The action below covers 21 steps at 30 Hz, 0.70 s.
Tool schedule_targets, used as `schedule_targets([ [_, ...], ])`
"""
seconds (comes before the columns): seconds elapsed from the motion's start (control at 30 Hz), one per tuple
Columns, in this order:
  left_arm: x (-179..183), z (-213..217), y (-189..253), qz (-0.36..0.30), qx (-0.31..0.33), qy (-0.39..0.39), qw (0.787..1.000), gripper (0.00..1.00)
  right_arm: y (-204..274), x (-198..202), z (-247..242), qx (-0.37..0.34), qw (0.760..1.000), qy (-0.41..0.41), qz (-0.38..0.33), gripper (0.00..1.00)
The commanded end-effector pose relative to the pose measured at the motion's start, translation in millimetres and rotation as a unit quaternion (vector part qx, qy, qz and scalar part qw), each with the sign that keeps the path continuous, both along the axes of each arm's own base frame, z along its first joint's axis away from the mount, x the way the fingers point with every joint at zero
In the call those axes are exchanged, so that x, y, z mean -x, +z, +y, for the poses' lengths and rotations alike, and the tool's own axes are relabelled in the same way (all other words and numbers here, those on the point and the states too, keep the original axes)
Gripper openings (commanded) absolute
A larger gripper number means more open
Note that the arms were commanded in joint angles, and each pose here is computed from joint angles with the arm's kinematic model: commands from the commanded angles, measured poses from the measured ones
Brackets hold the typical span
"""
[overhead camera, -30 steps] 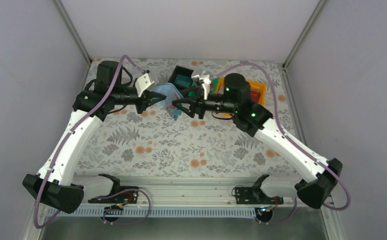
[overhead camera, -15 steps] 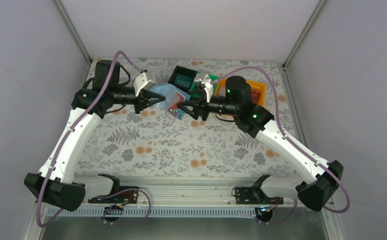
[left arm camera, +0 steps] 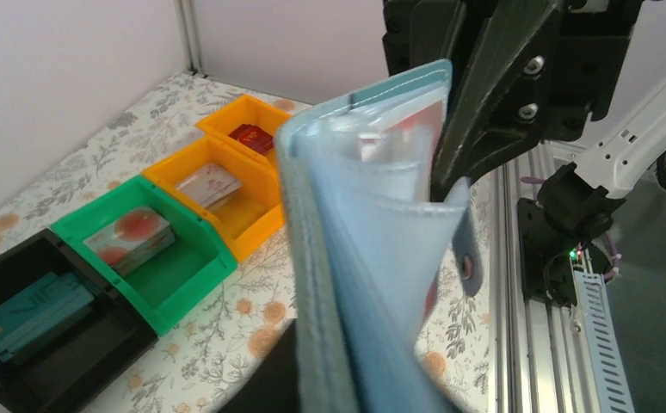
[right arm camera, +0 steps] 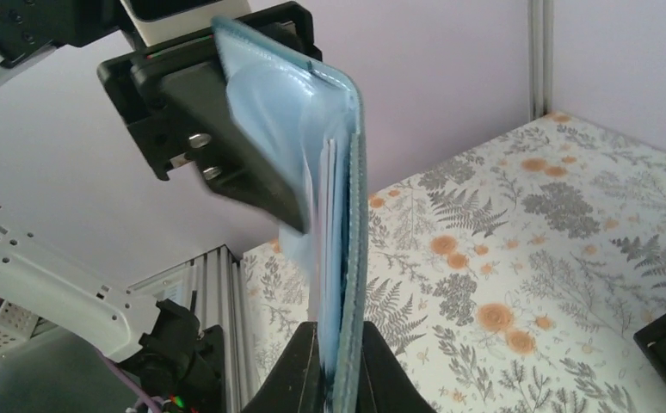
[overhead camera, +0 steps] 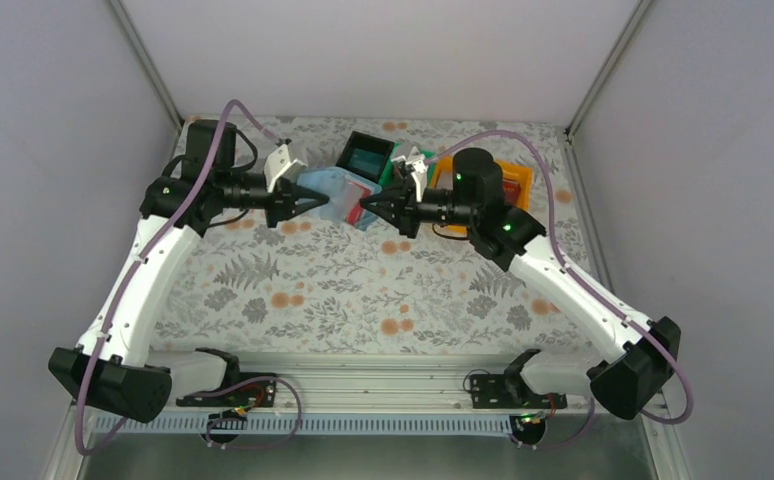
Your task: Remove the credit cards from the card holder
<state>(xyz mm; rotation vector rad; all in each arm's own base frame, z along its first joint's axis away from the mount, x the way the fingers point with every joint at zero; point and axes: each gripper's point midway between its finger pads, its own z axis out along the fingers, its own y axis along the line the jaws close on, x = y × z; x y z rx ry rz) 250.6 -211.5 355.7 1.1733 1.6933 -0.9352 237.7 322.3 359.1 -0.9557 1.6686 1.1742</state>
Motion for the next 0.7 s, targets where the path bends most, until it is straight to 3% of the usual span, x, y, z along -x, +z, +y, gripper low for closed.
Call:
schedule_targets([
  [0.0, -0.5, -1.2, 6.8, -0.017, 0.006, 0.001, 1.0, 0.59, 1.7, -7.1, 4.2, -0.015, 1.0, 0.001, 0.017, 0.04],
  [0.03, -11.4, 3.1, 2.0, -0.019, -0.009, 0.032, 0.999, 0.85, -2.0, -16.1, 1.8, -0.008, 0.999, -0.028, 0.029, 0.04],
  [0.07, -23.3, 8.4, -1.0, -0.025, -0.024, 0.065, 0.997, 0.98, -9.4, -29.5, -2.6, 0.007, 0.997, -0.07, 0.044, 0.04],
  [0.17, -57.0, 30.8, -8.5, -0.043, -0.073, 0.168, 0.982, 1.0, -47.4, -76.7, -28.6, 0.086, 0.966, -0.226, 0.086, 0.04],
  [0.23, -70.2, 42.7, -8.5, -0.053, -0.094, 0.212, 0.971, 1.0, -79.6, -102.0, -53.9, 0.169, 0.926, -0.325, 0.09, 0.04],
  [0.27, -73.1, 46.1, -8.0, -0.056, -0.099, 0.224, 0.968, 1.0, -95.4, -113.6, -73.8, 0.225, 0.892, -0.383, 0.082, 0.04],
  [0.33, -72.7, 46.9, -6.3, -0.059, -0.1, 0.225, 0.967, 1.0, -126.1, -121.3, -92.8, 0.314, 0.844, -0.428, 0.082, 0.04],
  [0.4, -66.2, 40.6, -6.0, -0.055, -0.09, 0.203, 0.973, 1.0, -147.3, -121.9, -93.4, 0.353, 0.829, -0.425, 0.093, 0.04],
  [0.57, -51.4, 18.5, -18.2, -0.016, -0.06, 0.136, 0.989, 0.98, -140.4, -107.6, -39.2, 0.28, 0.894, -0.327, 0.121, 0.04],
  [0.67, -57.3, 15.9, -33.9, 0.002, -0.065, 0.146, 0.987, 0.99, -115.9, -89.2, -0.8, 0.199, 0.943, -0.232, 0.133, 0.04],
])
